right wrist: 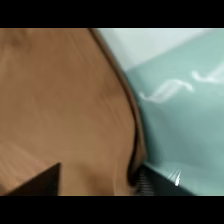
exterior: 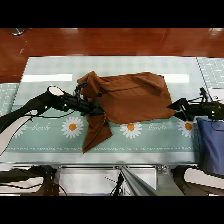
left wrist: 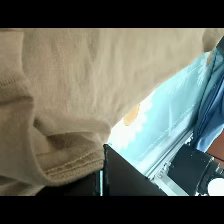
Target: Fold the shirts.
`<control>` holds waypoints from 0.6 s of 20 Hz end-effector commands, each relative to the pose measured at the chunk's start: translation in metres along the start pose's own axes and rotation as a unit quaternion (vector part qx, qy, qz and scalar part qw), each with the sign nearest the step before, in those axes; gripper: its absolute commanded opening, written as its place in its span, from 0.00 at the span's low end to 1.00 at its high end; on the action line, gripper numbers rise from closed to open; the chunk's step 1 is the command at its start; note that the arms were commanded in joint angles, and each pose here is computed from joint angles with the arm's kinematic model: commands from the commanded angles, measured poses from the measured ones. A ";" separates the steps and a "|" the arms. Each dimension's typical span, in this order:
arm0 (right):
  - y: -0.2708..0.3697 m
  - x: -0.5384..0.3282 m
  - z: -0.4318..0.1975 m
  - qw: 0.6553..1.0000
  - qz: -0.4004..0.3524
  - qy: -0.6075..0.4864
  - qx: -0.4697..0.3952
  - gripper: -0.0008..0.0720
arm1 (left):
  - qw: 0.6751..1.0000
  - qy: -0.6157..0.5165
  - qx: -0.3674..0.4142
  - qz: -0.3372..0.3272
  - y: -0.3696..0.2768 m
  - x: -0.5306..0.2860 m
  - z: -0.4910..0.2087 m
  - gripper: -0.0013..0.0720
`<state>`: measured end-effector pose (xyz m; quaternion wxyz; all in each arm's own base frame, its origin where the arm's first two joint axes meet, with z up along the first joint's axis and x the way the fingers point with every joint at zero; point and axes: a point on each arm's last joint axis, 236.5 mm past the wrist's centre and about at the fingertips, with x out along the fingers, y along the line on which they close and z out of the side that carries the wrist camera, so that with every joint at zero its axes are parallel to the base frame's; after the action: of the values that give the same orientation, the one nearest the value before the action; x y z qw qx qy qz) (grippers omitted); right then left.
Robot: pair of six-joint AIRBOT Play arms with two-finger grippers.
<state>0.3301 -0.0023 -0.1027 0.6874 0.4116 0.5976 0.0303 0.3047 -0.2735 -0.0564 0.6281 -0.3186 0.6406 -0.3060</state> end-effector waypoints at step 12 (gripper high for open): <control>0.284 -0.264 0.075 0.912 0.062 -0.265 -0.305 0.04 | 0.864 -0.440 0.160 -0.187 -0.217 -0.326 0.130 0.05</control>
<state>0.4475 0.0111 0.1441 0.8458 0.2741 0.4331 0.1481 0.4334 -0.1996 0.1735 0.7614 -0.4325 0.3400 -0.3430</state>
